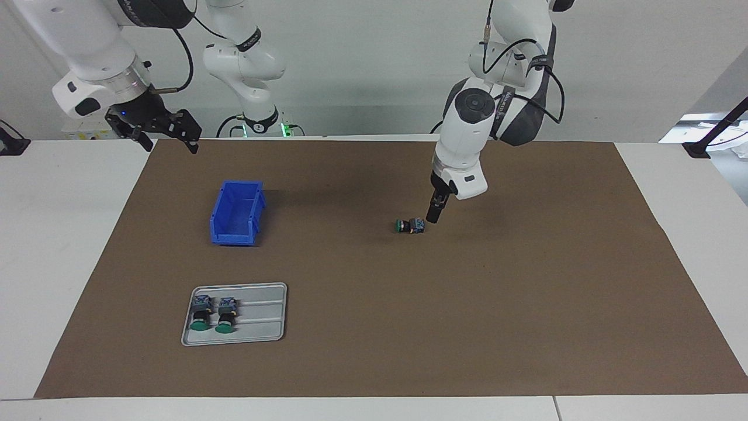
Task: Place and press button with both arms
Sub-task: 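Move the left gripper over the green-capped button on the table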
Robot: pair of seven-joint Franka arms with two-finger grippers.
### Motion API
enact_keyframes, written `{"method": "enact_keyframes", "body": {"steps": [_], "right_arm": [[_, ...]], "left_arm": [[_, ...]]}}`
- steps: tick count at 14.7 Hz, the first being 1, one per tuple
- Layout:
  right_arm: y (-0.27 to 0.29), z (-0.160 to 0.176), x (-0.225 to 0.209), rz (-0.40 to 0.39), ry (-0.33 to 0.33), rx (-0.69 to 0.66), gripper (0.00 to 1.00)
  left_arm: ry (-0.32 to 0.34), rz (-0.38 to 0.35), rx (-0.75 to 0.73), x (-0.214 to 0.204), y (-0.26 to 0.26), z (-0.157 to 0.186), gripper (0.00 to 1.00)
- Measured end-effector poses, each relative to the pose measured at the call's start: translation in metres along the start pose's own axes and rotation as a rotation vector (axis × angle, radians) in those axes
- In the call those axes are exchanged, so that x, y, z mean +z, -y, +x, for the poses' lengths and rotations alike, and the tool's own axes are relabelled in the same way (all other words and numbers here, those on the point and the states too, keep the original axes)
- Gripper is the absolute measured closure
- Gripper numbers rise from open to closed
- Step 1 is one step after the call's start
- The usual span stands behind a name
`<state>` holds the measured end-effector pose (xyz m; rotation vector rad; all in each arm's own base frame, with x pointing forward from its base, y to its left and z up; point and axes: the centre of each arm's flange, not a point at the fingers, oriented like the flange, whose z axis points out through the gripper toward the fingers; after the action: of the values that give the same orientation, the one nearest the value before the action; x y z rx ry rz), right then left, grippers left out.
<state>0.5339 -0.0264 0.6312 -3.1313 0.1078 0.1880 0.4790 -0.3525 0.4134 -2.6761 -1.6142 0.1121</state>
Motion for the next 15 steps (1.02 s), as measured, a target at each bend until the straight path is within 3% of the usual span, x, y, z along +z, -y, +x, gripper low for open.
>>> {"method": "enact_keyframes", "body": {"steps": [5,15], "right_arm": [[0.003,0.0,0.001,-0.021,0.001,-0.017,0.01],[0.001,-0.001,0.001,-0.025,-0.001,-0.013,0.01]], "left_arm": [[-0.008,0.03,-0.124,0.046,-0.007,-0.023,0.0],[-0.015,0.037,-0.208,0.101,-0.015,-0.047,0.04]]}}
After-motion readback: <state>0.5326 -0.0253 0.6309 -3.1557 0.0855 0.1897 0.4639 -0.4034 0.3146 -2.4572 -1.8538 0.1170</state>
